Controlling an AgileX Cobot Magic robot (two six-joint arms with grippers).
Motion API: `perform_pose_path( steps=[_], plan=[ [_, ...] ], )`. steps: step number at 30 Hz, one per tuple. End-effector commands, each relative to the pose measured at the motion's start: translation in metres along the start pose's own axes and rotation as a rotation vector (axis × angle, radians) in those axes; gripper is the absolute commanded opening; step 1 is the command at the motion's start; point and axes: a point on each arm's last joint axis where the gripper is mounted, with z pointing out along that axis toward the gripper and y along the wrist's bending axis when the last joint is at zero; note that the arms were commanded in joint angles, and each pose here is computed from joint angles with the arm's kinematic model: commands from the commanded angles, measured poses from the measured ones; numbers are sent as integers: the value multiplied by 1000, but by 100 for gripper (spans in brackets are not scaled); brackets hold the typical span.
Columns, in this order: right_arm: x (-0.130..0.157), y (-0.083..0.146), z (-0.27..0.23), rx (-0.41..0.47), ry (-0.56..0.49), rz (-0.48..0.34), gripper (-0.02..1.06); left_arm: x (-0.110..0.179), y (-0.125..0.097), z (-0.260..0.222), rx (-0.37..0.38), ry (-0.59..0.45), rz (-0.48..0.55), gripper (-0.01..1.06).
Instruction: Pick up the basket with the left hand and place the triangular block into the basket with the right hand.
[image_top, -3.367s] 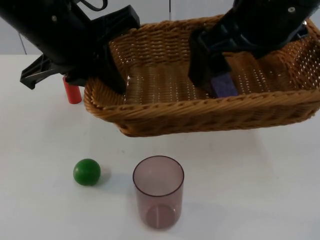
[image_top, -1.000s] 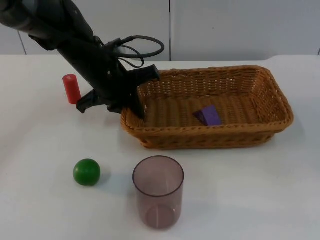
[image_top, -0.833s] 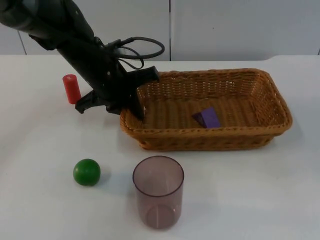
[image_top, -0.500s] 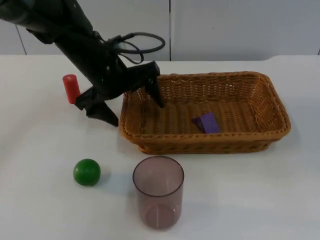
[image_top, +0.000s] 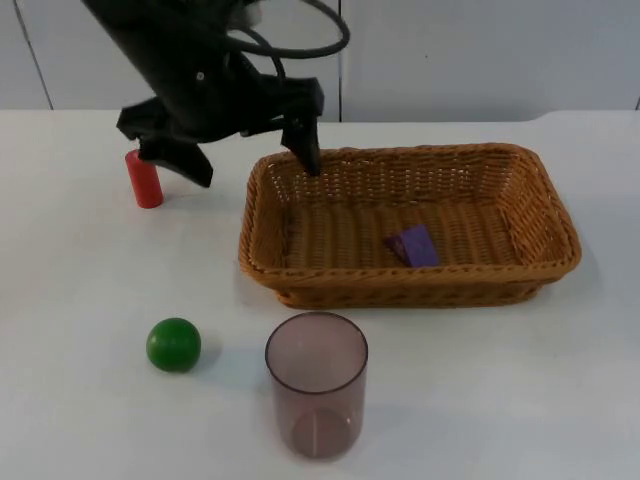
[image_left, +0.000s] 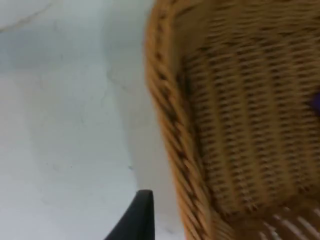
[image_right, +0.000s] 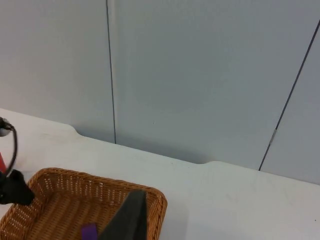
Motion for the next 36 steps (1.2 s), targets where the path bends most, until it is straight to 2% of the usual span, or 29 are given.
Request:
perform_pose_path(
  steps=[1,5,8,9,13,15,18,21,25,30,33,35,36],
  plan=[
    [-1,0,-2,-9,-11,9,101,10,-3,-30,-5,-78,32,105],
    [0,0,-2,-6,-3,9,101,28,-3,-65,-10,-115,88,105],
    [3,-1,0,6,19,2,101,39,-1,-110,-58,-213,173,105],
    [3,-1,0,6,19,2,101,39,-1,-110,-58,-213,173,105],
    [18,6,15,18,46,16,101,49,3,-164,-75,-353,183,105],
    [20,7,17,12,49,15,101,49,4,-171,-79,-373,183,105],
    [32,24,29,-110,64,16,101,54,15,-206,-109,-476,164,105],
    [37,29,35,-134,52,15,101,55,20,-216,-127,-499,153,105],
    [49,30,48,-82,81,12,101,57,25,-217,-134,-483,131,105],
    [61,33,58,-73,93,1,101,59,25,-219,-134,-481,131,105],
    [77,34,69,-93,97,126,101,61,24,-226,-132,-500,133,105],
    [80,38,72,-150,100,140,101,63,23,-231,-130,-513,134,105],
    [80,38,72,-150,100,140,101,63,23,-231,-130,-513,134,105]
  ],
)
